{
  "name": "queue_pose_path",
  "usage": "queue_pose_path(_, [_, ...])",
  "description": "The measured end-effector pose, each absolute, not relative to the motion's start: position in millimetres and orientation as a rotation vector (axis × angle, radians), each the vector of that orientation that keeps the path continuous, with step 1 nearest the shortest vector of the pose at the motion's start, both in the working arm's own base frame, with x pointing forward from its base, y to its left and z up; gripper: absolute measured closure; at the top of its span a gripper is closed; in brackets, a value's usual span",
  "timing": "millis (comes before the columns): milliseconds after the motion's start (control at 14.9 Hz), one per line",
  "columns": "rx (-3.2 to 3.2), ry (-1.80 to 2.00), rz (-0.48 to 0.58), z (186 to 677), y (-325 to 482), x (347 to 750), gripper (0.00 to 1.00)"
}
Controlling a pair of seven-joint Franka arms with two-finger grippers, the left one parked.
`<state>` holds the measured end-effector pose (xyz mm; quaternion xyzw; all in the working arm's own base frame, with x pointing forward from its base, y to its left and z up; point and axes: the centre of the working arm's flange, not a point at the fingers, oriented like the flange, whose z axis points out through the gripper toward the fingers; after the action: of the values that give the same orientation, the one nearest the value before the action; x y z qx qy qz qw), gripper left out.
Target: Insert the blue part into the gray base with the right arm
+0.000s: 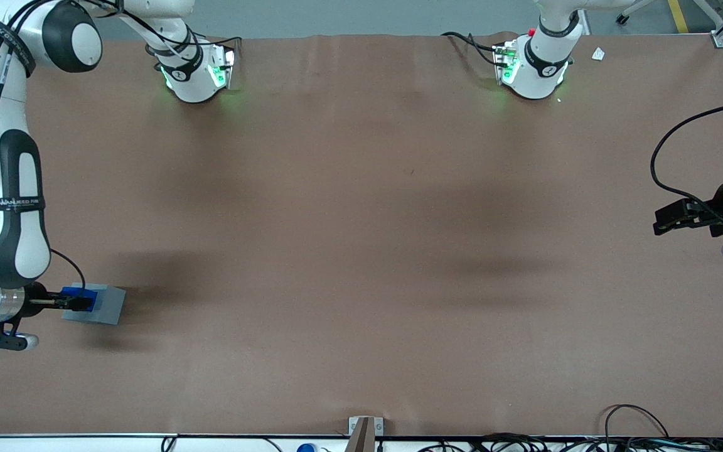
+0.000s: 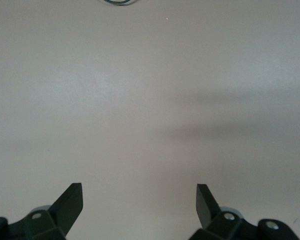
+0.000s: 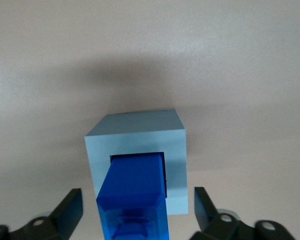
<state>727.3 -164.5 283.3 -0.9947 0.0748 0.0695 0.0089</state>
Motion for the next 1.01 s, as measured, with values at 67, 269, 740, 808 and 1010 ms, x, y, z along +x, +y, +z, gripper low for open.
queue_pose_path(67, [-3.103, 0.237, 0.232, 288, -164, 726, 0.0])
queue_pose_path(269, [-3.083, 0.246, 0.305, 329, -162, 716, 0.0])
queue_pose_path(740, [-3.072, 0.24, 0.245, 533, -144, 637, 0.0])
queue_pose_path(808, [-3.072, 0.236, 0.221, 552, -139, 621, 0.0])
queue_pose_path(1010, [-3.077, 0.193, 0.141, 598, -112, 573, 0.0])
